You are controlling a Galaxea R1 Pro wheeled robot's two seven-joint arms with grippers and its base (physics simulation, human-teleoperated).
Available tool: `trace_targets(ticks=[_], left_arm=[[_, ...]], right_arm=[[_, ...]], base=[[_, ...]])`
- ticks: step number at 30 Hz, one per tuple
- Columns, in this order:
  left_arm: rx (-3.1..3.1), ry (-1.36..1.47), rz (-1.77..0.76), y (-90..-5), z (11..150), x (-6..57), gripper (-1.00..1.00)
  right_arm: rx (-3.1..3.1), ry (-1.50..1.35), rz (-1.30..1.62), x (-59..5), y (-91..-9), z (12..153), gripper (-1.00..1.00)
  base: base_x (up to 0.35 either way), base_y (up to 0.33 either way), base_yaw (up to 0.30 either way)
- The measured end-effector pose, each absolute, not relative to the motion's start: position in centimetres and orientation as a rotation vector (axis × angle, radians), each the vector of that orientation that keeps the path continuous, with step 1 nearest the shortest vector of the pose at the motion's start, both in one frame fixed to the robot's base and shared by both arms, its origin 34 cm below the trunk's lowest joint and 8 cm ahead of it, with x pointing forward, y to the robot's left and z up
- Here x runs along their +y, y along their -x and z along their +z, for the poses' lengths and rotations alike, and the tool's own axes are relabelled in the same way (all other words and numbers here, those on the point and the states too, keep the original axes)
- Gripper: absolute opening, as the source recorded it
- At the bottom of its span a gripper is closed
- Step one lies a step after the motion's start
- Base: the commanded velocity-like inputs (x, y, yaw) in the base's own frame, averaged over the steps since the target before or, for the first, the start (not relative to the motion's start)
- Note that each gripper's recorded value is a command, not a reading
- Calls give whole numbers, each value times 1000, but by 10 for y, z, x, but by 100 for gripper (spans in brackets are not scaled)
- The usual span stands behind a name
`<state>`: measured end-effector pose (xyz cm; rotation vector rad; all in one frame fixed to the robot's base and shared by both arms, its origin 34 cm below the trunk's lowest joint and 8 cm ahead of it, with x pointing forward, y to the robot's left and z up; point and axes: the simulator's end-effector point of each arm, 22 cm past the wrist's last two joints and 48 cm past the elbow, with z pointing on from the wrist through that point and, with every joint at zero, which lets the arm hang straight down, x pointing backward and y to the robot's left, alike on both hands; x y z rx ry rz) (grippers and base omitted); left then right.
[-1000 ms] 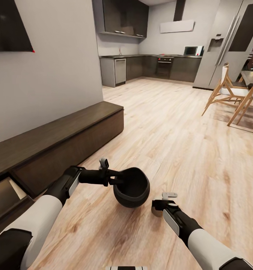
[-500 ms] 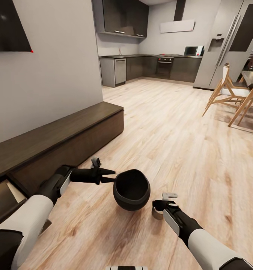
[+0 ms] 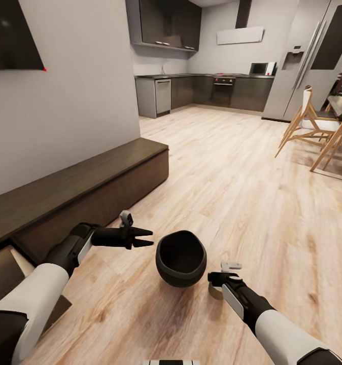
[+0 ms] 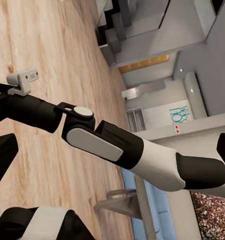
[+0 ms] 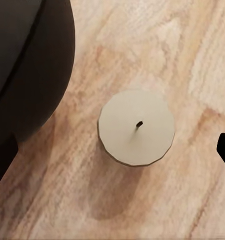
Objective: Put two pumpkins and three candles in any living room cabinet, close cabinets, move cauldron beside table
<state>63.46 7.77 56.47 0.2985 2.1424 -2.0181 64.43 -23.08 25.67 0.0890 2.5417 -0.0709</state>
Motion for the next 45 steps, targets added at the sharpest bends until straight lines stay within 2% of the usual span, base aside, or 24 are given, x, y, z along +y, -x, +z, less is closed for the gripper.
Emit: trace_targets(ticks=[45], left_arm=[[2181, -241, -2033, -639, 532, 85, 100]], right_arm=[[2568, -115, -104, -242, -630, 223, 100]], base=[[1, 2, 0]])
